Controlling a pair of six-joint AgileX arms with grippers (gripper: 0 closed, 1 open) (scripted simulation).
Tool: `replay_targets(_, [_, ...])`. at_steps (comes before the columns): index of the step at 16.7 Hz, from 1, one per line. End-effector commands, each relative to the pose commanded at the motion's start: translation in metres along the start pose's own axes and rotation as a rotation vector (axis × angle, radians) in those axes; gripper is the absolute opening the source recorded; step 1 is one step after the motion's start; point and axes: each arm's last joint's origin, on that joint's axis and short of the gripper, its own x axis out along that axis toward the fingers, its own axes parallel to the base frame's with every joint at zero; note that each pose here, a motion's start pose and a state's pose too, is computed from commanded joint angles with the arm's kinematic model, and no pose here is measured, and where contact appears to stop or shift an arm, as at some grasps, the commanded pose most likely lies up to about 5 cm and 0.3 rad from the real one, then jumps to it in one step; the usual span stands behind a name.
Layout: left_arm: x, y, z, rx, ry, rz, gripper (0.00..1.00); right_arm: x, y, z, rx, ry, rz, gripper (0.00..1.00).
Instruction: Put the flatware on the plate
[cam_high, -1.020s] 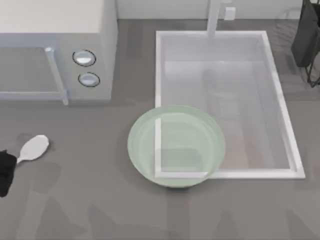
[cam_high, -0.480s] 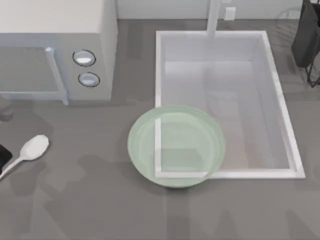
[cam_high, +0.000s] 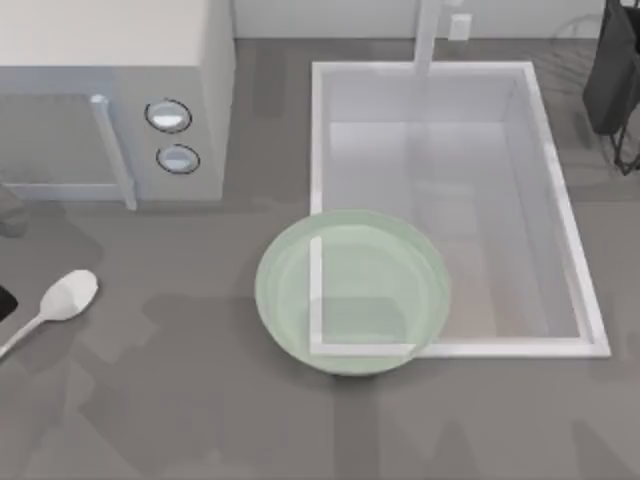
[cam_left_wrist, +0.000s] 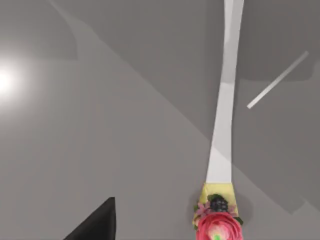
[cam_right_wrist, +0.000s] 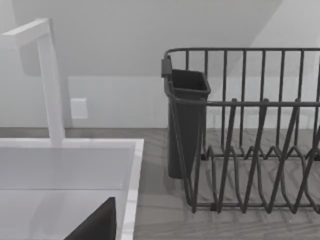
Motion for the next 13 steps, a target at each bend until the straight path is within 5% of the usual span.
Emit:
replay_targets(4, [0.011, 0.000, 0.001, 0.001, 0.000, 0.000, 1.00, 0.000, 0.000, 0.000, 0.000, 0.000, 0.000, 1.00])
replay_targets(13, [0.099, 0.000, 0.000, 0.000, -0.001, 0.001, 1.00, 0.000, 0.000, 0.000, 0.000, 0.000, 0.000, 1.00])
